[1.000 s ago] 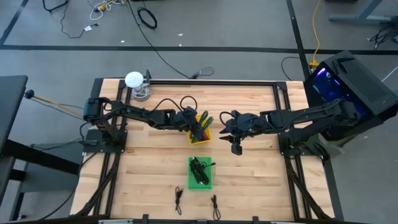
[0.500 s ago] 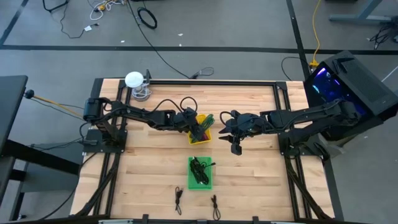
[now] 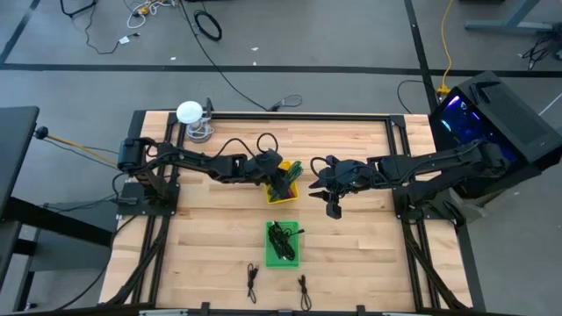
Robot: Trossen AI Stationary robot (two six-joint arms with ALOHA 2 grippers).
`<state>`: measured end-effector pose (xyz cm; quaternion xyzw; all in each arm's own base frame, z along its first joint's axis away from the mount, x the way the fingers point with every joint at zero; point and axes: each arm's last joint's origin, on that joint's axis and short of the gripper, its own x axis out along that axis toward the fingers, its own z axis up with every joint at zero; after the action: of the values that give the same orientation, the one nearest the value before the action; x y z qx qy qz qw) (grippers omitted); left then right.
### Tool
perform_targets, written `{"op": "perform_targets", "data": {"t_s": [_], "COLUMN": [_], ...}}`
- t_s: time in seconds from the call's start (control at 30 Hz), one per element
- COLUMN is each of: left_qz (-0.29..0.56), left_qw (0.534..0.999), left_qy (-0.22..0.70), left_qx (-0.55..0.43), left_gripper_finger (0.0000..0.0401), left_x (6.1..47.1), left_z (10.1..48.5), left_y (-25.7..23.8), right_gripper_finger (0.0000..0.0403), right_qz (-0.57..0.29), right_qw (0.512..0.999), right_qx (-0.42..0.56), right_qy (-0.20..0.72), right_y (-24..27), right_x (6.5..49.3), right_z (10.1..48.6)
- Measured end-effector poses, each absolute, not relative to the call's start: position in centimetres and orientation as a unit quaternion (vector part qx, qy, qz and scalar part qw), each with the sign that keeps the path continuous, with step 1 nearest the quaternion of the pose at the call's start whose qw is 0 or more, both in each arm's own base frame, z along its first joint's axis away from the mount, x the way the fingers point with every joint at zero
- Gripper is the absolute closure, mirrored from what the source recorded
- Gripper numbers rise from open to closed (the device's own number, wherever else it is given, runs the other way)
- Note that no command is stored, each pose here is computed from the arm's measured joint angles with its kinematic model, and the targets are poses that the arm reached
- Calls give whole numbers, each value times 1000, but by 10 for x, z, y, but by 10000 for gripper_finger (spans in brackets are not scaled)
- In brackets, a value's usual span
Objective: Pick & Place USB Port
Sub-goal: Put the black charger cable into the green bin
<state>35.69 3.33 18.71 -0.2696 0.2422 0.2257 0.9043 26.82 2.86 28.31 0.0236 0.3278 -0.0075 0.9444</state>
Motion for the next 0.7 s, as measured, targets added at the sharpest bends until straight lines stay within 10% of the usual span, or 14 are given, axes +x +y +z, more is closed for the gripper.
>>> {"op": "perform_targets", "data": {"t_s": [0.7], "left_qz": [-180], "left_qw": [911], "left_qy": [294], "left_qx": [-227], "left_gripper_finger": [293], "left_x": [350], "left_z": [205], "left_y": [-77], "right_gripper_finger": [292], "right_qz": [129], "right_qw": [887], "right_qx": [173], "right_qy": [407], "right_y": [67], "right_x": [252], "right_z": [249]}}
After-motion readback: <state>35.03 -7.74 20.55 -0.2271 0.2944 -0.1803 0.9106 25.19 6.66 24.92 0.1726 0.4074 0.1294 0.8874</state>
